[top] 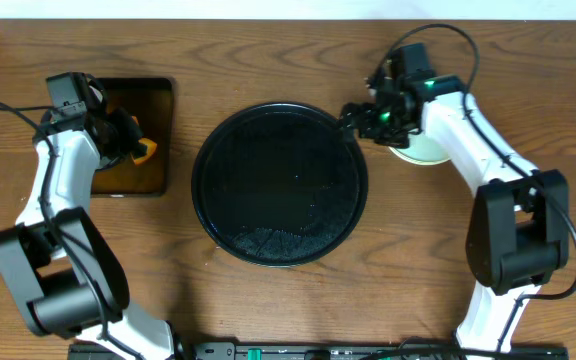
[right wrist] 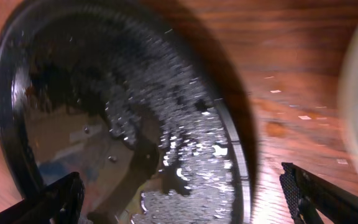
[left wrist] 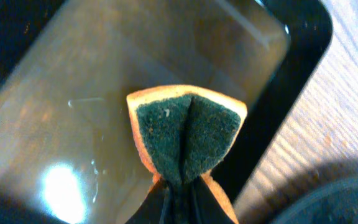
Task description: Clean dirty plates on tray and stack at the side
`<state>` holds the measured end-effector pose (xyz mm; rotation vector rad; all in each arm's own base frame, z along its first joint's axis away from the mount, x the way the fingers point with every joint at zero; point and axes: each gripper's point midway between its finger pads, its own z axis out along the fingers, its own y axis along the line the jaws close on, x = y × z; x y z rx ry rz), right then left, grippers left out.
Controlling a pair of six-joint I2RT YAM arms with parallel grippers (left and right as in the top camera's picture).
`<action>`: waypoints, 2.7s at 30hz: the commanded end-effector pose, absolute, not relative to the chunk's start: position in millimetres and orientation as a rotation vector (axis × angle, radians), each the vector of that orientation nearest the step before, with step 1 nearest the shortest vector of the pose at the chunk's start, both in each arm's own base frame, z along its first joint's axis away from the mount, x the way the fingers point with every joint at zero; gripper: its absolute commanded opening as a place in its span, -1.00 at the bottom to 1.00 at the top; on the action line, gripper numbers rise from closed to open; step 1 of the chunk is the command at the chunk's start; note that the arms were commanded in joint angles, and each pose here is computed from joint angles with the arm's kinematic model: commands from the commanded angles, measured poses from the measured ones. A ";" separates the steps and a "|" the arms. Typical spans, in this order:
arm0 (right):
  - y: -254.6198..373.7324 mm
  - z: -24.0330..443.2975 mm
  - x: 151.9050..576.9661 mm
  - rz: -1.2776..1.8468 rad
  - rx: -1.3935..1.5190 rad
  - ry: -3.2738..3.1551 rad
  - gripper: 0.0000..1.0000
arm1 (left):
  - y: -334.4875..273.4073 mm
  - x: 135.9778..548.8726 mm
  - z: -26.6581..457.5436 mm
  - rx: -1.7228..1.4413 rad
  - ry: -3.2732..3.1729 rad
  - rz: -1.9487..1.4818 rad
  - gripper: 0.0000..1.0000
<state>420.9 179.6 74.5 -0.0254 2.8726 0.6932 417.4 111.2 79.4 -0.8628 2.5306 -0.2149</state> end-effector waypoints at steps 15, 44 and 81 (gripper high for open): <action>234.2 110.8 393.6 0.687 -0.256 2.809 0.99 | 124.6 425.7 104.1 -0.861 2.421 -0.237 0.48; 119.9 239.8 246.5 0.218 -0.463 2.831 0.98 | 36.0 318.0 234.4 -0.725 2.400 -0.591 0.69; 113.7 208.9 277.7 0.235 -0.460 2.458 0.99 | 36.1 318.0 234.4 -0.725 2.400 -0.590 0.72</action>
